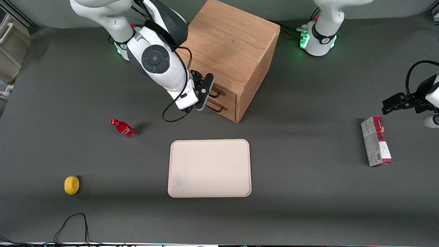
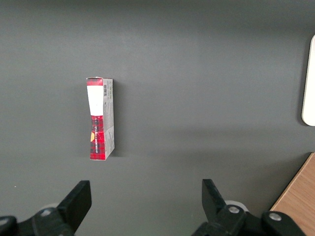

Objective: Open upper drawer

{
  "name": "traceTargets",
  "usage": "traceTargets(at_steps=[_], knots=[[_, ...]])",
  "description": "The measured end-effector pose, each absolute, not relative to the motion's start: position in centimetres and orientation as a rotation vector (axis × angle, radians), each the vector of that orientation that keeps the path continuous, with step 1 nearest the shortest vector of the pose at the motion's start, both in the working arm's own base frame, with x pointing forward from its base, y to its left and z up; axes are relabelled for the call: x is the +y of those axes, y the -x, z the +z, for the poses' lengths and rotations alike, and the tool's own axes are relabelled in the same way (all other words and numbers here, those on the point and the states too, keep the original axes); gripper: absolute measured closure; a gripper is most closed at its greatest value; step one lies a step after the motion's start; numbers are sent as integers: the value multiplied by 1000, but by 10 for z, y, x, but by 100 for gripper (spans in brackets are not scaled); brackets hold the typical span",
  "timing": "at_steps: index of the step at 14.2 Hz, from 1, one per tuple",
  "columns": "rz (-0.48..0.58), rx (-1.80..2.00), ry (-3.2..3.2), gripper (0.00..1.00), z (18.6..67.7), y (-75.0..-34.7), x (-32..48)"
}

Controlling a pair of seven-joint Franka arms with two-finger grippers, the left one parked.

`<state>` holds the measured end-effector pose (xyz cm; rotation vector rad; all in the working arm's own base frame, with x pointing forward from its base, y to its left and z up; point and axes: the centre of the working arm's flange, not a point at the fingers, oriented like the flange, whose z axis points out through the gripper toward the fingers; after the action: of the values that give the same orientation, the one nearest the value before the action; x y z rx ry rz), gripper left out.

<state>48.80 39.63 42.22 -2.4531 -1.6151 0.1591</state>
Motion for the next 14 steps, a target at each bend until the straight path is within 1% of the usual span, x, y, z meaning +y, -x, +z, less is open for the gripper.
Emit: traceTargets(at_steps=[4, 8, 10, 14], knots=[[162, -1628, 2453, 0, 408, -489, 395], [155, -1632, 2448, 0, 407, -492, 393], [119, -1628, 2466, 0, 408, -505, 382], [49, -1591, 2540, 0, 415, -544, 346]])
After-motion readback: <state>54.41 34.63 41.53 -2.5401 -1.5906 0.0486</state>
